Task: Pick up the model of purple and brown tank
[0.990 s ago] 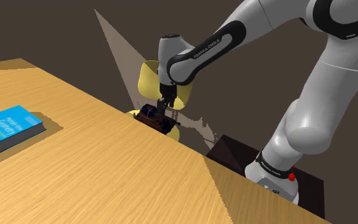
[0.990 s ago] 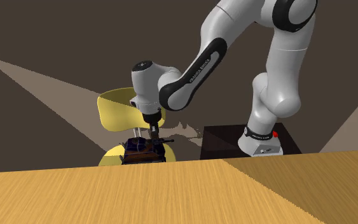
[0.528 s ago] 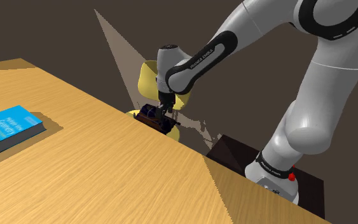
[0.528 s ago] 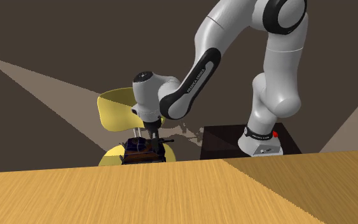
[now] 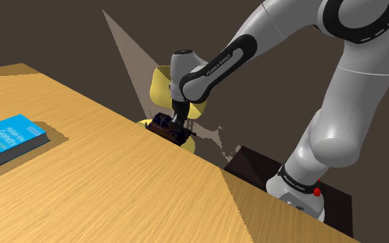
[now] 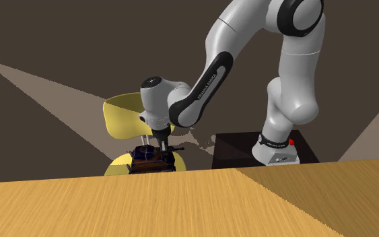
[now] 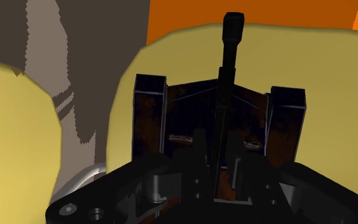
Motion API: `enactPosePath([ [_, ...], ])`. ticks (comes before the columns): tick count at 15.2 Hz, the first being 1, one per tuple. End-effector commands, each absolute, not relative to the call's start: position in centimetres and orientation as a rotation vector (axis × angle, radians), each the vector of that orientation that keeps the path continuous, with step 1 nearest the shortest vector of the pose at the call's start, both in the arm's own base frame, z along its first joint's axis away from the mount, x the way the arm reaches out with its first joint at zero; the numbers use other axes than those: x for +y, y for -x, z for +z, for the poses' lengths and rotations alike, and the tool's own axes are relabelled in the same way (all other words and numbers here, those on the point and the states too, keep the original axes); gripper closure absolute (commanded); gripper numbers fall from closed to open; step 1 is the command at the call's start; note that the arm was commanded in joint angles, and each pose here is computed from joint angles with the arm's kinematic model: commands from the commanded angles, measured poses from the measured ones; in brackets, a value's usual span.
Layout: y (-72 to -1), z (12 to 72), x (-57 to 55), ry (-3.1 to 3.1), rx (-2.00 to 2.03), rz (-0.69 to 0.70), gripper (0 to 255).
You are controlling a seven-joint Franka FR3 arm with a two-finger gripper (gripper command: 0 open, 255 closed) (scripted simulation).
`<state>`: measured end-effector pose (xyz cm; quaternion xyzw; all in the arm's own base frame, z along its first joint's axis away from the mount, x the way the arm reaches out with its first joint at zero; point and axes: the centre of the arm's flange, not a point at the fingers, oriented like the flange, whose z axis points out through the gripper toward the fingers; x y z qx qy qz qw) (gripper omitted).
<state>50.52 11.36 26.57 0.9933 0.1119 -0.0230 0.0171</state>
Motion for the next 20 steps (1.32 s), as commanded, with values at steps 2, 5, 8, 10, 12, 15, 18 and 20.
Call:
enactPosePath([
  [2, -50.5, 26.5, 11.4, -3.087, 0.348, -0.071, 255],
  [5, -50.6, 27.6, 11.4, -3.087, 0.348, -0.071, 255],
  [8, -50.6, 29.2, 11.4, -3.087, 0.348, -0.071, 255],
  [10, -50.6, 30.3, 11.4, -3.087, 0.348, -0.071, 255],
  [12, -50.6, 31.3, 11.4, -3.087, 0.348, -0.071, 255],
  [15, -50.6, 32.9, 11.4, -3.087, 0.348, -0.071, 255],
  [18, -50.6, 34.5, 11.4, -3.087, 0.348, -0.071, 255],
  [20, -50.6, 34.6, 11.4, -3.087, 0.348, -0.071, 255],
])
